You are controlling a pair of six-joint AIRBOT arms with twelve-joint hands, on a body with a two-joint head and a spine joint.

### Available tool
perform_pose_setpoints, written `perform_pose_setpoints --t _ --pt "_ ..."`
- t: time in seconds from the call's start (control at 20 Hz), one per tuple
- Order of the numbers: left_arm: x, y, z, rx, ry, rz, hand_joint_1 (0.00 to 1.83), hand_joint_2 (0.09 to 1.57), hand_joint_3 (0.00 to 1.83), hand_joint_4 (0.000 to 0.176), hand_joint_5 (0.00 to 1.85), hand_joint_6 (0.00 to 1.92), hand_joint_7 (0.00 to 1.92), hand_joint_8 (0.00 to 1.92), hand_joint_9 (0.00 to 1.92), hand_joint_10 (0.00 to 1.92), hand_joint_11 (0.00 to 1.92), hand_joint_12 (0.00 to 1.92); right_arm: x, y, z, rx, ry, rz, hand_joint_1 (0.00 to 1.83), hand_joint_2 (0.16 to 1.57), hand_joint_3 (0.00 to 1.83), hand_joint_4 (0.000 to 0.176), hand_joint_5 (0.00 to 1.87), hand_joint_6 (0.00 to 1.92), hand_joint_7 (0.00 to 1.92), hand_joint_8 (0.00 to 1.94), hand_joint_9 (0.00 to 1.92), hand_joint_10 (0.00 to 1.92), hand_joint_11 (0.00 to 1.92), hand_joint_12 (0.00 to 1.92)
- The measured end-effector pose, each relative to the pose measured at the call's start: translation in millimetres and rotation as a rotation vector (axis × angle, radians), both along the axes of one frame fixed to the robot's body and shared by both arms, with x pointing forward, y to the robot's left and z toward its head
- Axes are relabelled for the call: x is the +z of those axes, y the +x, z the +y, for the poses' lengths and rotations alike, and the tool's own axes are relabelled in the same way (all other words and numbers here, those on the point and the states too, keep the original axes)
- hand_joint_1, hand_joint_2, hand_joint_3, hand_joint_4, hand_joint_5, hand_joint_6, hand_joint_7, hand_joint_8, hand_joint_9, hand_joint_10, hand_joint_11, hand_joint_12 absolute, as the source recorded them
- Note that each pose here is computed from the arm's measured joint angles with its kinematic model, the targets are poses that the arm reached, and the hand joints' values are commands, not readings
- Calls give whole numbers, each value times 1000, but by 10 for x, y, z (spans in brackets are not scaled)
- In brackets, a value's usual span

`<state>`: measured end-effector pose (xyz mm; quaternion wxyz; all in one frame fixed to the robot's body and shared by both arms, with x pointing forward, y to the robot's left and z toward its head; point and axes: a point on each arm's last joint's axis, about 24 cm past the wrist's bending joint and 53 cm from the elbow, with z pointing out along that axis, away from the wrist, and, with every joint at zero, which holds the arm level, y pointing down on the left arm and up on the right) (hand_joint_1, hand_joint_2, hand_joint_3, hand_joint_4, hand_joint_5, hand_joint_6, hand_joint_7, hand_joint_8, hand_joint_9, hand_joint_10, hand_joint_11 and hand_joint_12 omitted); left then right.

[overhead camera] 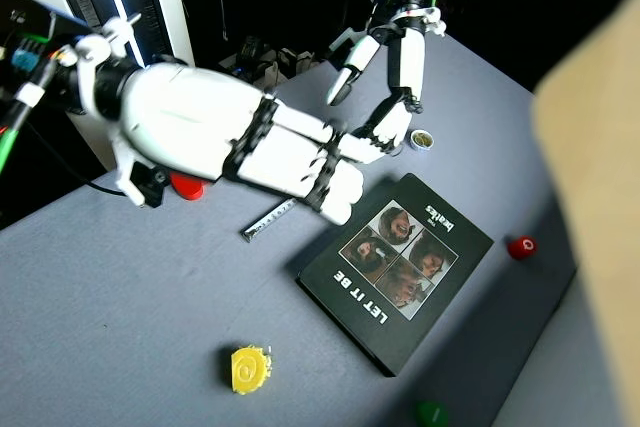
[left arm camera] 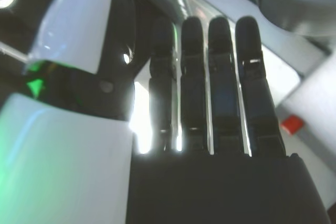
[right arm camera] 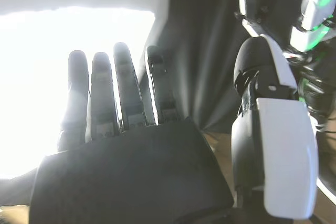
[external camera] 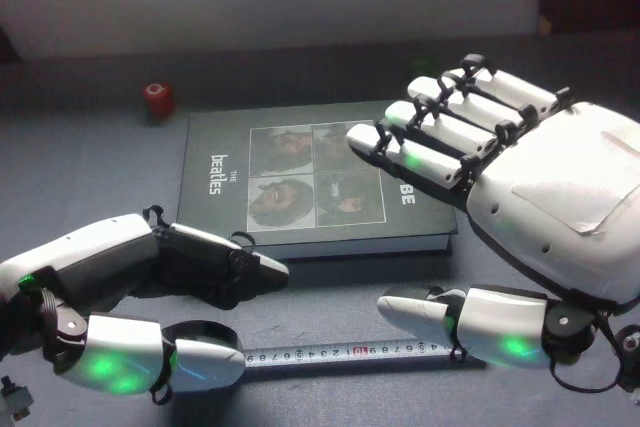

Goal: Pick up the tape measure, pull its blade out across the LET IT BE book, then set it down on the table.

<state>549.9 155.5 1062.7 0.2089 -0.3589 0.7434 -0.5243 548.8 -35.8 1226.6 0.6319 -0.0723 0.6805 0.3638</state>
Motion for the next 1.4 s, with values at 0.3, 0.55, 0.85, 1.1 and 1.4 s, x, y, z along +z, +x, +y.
perform_pose_setpoints --t 0.3,0.55,0.85,1.1,1.4 --pt "22 64 -4 15 -5 -42 1153 1007 0 0 672 0 610 1 542 0 302 676 175 35 -7 -12 -10 -62 127 1109 4 93 101 0 169 0 85 1 0 448" --pt "-60 34 -19 15 2 -49 1162 1008 0 0 671 0 611 1 546 2 311 678 408 11 69 6 -62 -167 130 1109 4 94 126 11 183 6 82 0 0 451" --pt "-155 32 73 14 33 -83 1163 1007 0 0 649 0 615 2 540 3 308 677 145 60 -3 -2 -39 -41 133 1108 1 95 115 6 155 0 86 1 0 448" --pt "-144 55 114 2 51 -125 1168 1008 0 0 651 0 613 0 535 0 303 675 90 122 -61 -40 4 18 146 1103 0 94 125 8 163 3 85 0 0 457" --pt "-167 52 91 -4 61 -161 1172 1017 3 0 628 5 606 0 538 4 313 678 195 260 -28 -1 131 26 118 1114 4 94 126 6 174 5 84 0 0 462"
